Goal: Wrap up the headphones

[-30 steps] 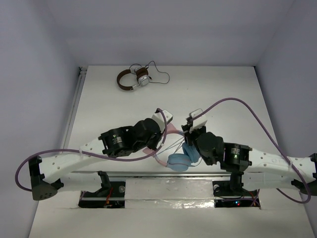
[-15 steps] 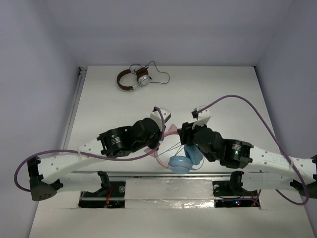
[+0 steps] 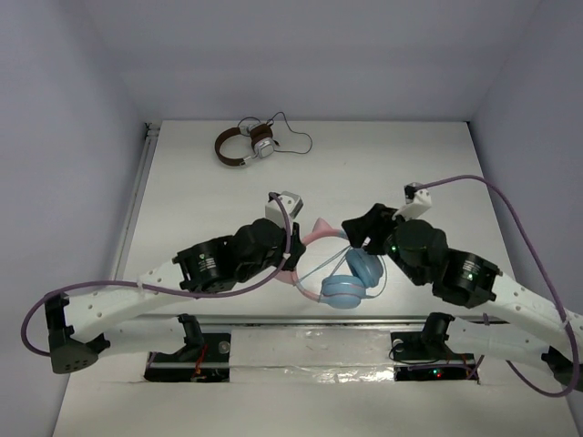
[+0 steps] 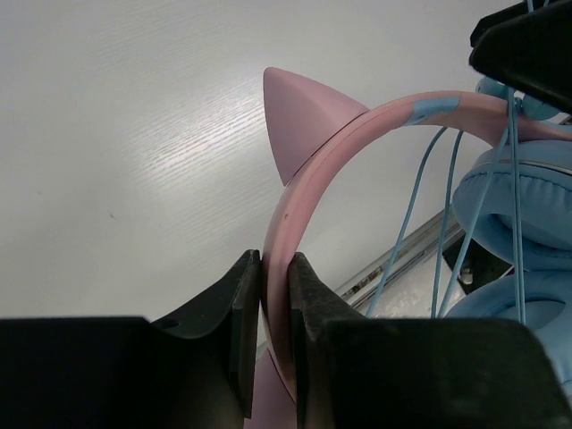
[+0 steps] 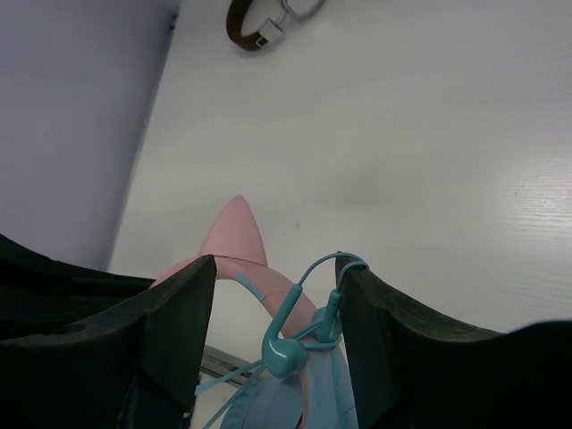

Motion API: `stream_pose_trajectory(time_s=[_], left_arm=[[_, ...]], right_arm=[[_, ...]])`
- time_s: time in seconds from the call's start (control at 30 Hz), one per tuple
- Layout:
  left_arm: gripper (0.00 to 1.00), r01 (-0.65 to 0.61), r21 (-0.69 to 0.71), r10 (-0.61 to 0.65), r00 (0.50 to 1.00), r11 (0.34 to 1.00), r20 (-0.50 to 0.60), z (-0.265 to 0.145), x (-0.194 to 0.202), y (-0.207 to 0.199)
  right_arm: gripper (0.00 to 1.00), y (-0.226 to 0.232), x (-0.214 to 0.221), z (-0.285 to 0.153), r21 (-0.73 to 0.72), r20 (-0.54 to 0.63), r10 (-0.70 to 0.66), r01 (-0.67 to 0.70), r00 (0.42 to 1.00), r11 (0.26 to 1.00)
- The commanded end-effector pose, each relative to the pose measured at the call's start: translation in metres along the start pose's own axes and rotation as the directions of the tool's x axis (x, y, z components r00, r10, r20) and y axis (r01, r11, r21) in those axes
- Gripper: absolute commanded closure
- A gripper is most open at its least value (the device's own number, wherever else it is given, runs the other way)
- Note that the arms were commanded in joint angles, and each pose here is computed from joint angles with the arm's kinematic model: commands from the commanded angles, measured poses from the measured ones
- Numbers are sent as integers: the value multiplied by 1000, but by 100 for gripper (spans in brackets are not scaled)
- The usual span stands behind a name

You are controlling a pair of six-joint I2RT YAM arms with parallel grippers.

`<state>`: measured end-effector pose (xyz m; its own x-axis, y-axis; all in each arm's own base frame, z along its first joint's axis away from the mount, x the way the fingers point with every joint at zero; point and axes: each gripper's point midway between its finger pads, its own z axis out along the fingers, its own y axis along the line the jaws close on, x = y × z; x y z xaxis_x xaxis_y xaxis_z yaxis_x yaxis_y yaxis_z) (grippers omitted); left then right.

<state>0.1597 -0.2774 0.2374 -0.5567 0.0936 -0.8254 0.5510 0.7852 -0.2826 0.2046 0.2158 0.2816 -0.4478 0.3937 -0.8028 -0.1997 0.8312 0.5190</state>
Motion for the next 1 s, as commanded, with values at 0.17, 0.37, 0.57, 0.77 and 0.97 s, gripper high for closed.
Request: stream_pose_trajectory(time_s=[0.17,0.37,0.57,0.77,0.97], left_arm=[[100,98,102,-109,988,990,106,-3,-32,-24],[100,105,134,-119,988,985,102,4,-24,-28],[100,183,47,-188,964,982,189,8,-30,-7],[100,247,46,-250,930,968,269,14,-30,3],[100,211,78,-224,943,974,248,24,-29,-9]], right_arm=[[27,-32,-21,11,86,89,203,-210,975,974],[7,-21,-14,31,-11,25,315,-314,949,949],[0,-11,-43,29,-150,33,423,-414,906,898],[0,-12,-70,24,-258,24,560,-536,828,804],[3,-15,-53,47,-269,-96,654,-652,751,709]])
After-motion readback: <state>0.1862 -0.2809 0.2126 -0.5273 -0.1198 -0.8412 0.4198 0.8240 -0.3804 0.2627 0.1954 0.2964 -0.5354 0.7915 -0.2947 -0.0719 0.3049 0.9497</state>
